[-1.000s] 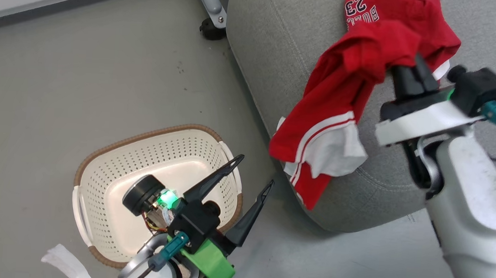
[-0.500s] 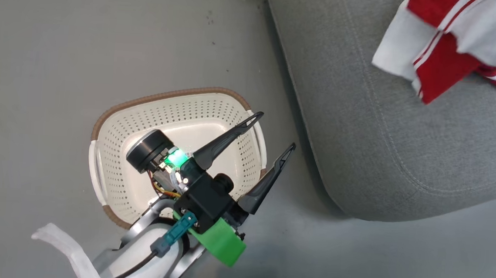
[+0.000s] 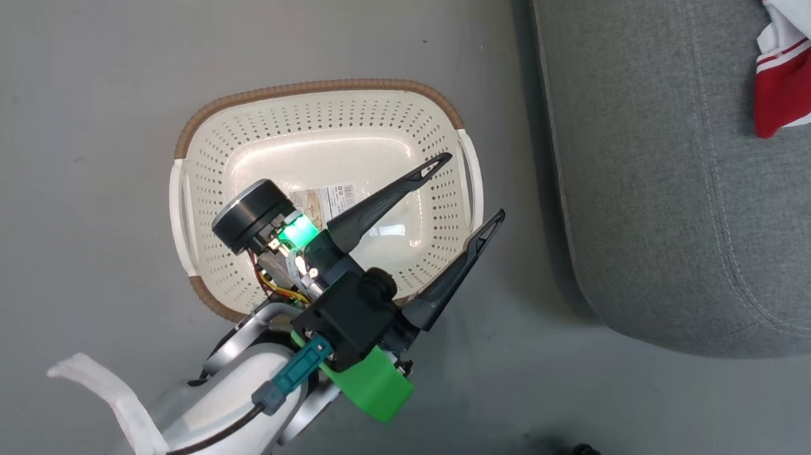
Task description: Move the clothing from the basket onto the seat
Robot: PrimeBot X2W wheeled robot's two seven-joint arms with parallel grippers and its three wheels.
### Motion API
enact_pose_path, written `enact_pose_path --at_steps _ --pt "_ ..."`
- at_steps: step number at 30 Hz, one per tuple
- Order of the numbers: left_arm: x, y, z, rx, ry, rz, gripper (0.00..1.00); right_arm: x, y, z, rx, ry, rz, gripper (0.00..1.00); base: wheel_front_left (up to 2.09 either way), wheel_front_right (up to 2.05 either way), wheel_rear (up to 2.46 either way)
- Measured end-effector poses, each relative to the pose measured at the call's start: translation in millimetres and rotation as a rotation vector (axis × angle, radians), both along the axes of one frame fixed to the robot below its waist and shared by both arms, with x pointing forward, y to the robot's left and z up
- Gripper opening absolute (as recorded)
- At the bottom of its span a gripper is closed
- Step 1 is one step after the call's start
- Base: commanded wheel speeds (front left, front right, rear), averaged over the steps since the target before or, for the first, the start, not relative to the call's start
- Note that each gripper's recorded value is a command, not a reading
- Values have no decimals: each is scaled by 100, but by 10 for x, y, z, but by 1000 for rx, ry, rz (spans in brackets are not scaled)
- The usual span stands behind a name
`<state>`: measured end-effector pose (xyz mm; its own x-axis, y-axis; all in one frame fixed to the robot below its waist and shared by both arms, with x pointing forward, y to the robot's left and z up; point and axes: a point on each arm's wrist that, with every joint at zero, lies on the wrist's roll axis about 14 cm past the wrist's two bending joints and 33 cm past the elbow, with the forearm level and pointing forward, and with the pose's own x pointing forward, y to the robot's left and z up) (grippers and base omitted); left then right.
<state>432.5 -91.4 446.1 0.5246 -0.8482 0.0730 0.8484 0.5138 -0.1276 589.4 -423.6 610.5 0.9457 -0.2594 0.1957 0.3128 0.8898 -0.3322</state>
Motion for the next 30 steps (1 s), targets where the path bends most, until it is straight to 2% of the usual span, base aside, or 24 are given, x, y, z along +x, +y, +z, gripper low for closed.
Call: enact_pose_path --at_steps 6,10,12,13,21,30 --pt "47 26 -195 14 35 4 100 -156 -150 -1129 140 210 -90 0 0 0 0" --pt "57 49 -254 21 46 10 100 -358 -208 -1568 214 286 -146 0 0 0 0" --pt "59 49 -247 18 48 12 100 -456 -222 -1688 244 303 -168 71 0 0 0" --pt "61 48 -238 17 45 13 100 -498 -230 -1721 259 304 -177 100 0 0 0" --pt "75 76 -123 14 23 41 100 -808 -196 -1641 313 219 -198 100 0 0 0" --pt "46 215 44 11 16 122 100 -1217 187 -1536 334 151 -150 100 0 0 0"
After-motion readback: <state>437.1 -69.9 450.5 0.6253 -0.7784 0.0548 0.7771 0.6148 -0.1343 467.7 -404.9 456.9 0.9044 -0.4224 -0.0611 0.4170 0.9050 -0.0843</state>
